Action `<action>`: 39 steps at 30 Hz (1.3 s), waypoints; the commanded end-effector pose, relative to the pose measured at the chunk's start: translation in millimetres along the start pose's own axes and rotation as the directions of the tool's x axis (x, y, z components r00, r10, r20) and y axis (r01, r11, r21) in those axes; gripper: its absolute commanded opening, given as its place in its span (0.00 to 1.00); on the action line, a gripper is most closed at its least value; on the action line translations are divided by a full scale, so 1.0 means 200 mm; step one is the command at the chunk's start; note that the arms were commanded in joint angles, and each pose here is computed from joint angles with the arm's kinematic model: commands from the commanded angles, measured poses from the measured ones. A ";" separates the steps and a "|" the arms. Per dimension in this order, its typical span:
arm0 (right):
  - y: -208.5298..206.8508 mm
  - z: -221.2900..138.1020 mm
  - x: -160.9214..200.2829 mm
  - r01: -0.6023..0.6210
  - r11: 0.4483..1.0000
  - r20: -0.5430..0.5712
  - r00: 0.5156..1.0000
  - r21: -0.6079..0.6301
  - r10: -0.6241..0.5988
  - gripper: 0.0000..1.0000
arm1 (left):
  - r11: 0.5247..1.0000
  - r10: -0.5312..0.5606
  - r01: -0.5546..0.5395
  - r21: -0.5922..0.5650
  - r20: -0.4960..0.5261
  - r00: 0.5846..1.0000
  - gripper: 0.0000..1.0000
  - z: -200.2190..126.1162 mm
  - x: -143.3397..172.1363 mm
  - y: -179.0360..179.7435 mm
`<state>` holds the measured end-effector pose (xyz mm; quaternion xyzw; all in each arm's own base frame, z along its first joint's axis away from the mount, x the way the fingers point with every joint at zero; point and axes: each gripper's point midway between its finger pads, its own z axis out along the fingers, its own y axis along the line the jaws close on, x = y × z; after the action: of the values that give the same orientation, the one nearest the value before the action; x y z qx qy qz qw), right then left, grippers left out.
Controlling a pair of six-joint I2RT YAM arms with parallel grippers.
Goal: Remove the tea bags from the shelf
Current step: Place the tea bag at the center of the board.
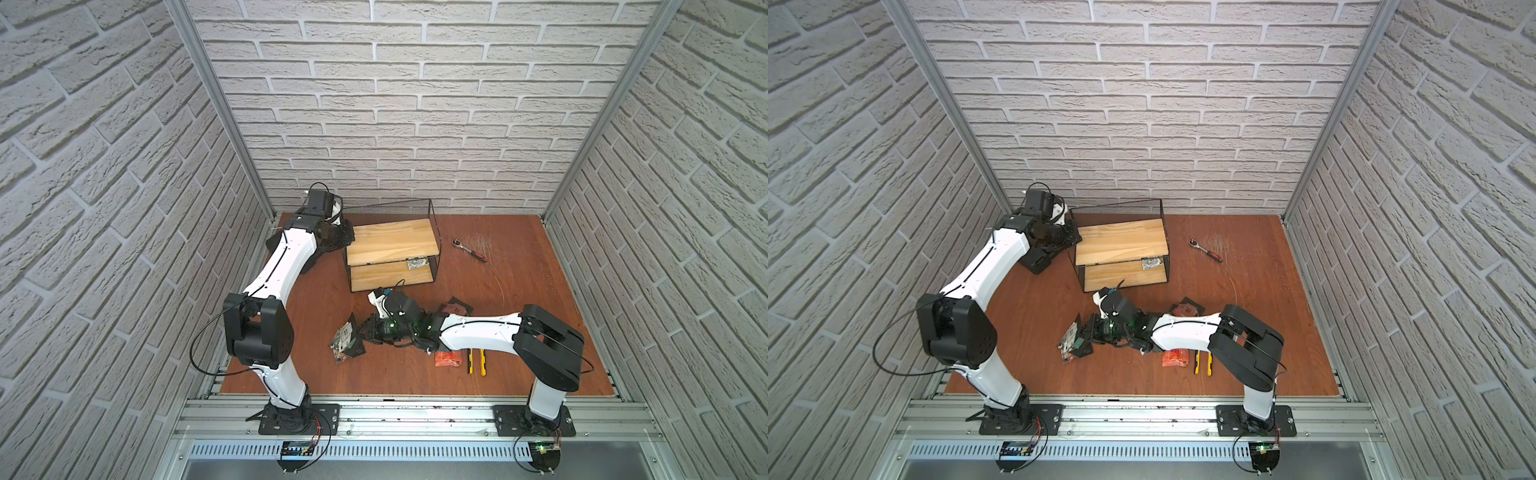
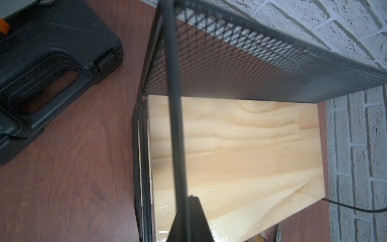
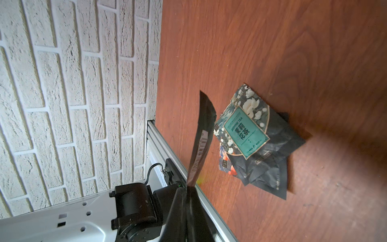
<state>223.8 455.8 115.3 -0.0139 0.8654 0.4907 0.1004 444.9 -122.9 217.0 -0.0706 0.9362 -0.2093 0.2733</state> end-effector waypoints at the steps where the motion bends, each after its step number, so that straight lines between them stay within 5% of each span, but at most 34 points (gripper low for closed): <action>1: -0.04 0.03 0.02 0.018 0.999 -0.022 1.000 0.038 -0.017 0.03 | 1.000 0.000 -0.001 -0.023 -0.036 0.999 0.07 -0.01 0.04 0.04; 7: -0.18 0.08 0.01 -0.038 0.994 0.001 0.999 0.100 0.038 0.03 | 1.000 0.000 0.000 -0.022 -0.038 0.999 0.07 0.00 0.04 0.04; 14: -0.25 0.03 -0.01 -0.066 0.986 0.040 0.997 0.150 0.061 0.36 | 1.000 0.001 -0.002 -0.025 -0.039 0.999 0.07 0.00 0.04 0.05; 25: -0.35 -0.27 -0.12 -0.142 0.977 0.237 0.966 0.159 0.102 0.49 | 1.000 0.009 -0.010 -0.022 -0.037 0.999 0.07 0.01 0.02 0.05; 30: -0.50 -0.49 -0.29 -0.273 0.955 0.448 0.872 0.114 0.196 0.30 | 1.000 0.013 -0.013 -0.018 -0.037 0.999 0.07 0.01 0.02 0.05; 34: -0.60 -0.64 -0.47 -0.355 0.935 0.613 0.740 0.006 0.277 0.10 | 1.000 0.018 -0.019 -0.017 -0.036 0.999 0.07 0.01 0.01 0.04; 39: -0.64 -0.67 -0.69 -0.383 0.913 0.723 0.589 -0.144 0.361 0.08 | 1.000 0.016 -0.016 -0.017 -0.034 0.999 0.07 0.01 0.00 0.04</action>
<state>316.7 264.7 67.8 0.3151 0.8174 0.3932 0.2793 444.8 -122.1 217.3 -0.0624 0.9379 -0.2082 0.2705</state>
